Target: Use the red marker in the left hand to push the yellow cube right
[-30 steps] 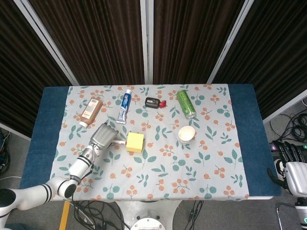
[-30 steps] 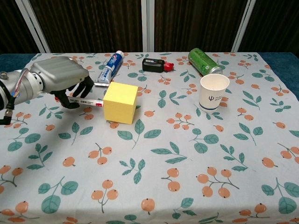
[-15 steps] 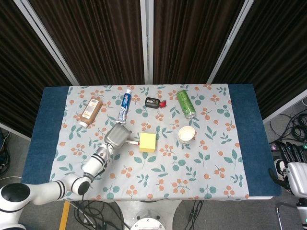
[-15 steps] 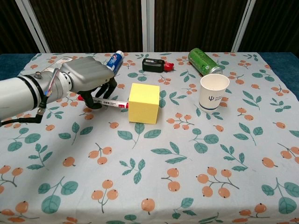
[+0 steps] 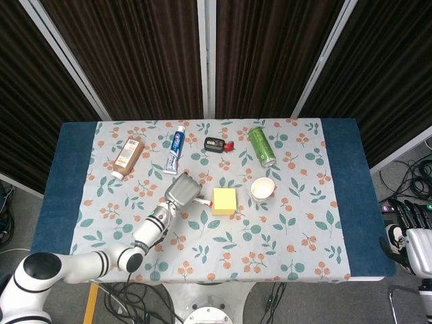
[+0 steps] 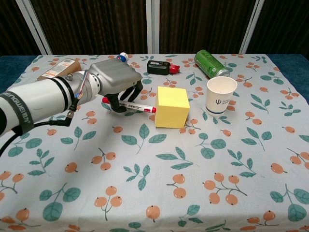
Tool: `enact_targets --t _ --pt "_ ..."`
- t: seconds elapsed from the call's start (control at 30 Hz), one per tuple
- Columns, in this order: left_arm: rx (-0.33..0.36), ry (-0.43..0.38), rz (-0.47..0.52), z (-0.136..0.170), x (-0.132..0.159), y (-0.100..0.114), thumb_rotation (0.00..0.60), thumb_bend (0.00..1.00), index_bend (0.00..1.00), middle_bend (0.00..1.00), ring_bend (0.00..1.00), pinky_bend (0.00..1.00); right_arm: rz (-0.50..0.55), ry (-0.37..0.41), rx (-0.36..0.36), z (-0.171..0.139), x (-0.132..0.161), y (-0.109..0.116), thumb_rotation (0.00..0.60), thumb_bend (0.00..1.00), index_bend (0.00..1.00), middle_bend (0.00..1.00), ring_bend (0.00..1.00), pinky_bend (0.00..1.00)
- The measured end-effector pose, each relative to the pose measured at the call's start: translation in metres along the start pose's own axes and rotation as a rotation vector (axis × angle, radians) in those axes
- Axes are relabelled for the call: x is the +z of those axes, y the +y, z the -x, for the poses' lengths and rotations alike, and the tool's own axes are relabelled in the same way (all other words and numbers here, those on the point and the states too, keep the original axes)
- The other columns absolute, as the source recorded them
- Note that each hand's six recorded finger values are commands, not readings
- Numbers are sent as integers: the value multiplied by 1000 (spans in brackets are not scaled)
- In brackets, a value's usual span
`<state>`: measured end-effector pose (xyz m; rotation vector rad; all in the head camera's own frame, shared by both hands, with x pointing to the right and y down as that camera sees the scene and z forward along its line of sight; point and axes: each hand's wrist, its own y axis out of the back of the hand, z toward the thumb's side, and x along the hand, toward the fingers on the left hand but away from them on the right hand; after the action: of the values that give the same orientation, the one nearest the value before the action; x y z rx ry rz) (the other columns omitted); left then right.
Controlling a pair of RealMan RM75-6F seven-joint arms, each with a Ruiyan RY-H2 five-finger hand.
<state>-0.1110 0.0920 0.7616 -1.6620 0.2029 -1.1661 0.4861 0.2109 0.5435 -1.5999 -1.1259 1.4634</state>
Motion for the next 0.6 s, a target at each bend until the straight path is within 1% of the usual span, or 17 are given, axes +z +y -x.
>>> enact_targets --t 0.13,0.27,0.47,0.6 --pt "-2 7 1 -3 1 1 600 381 710 759 567 485 -2 -6 -3 -2 -1 2 600 271 29 97 0 0" --pt "6 33 16 3 -8 1 600 381 710 758 567 485 -3 -5 -5 -3 -1 2 600 272 29 97 0 0" --pt "12 89 28 28 -38 -6 600 381 708 755 567 485 1 10 -3 -1 3 1 600 273 29 98 0 0" --pt "-6 127 30 49 -56 -17 600 382 701 748 567 483 2 15 -5 -1 5 1 600 272 29 98 0 0"
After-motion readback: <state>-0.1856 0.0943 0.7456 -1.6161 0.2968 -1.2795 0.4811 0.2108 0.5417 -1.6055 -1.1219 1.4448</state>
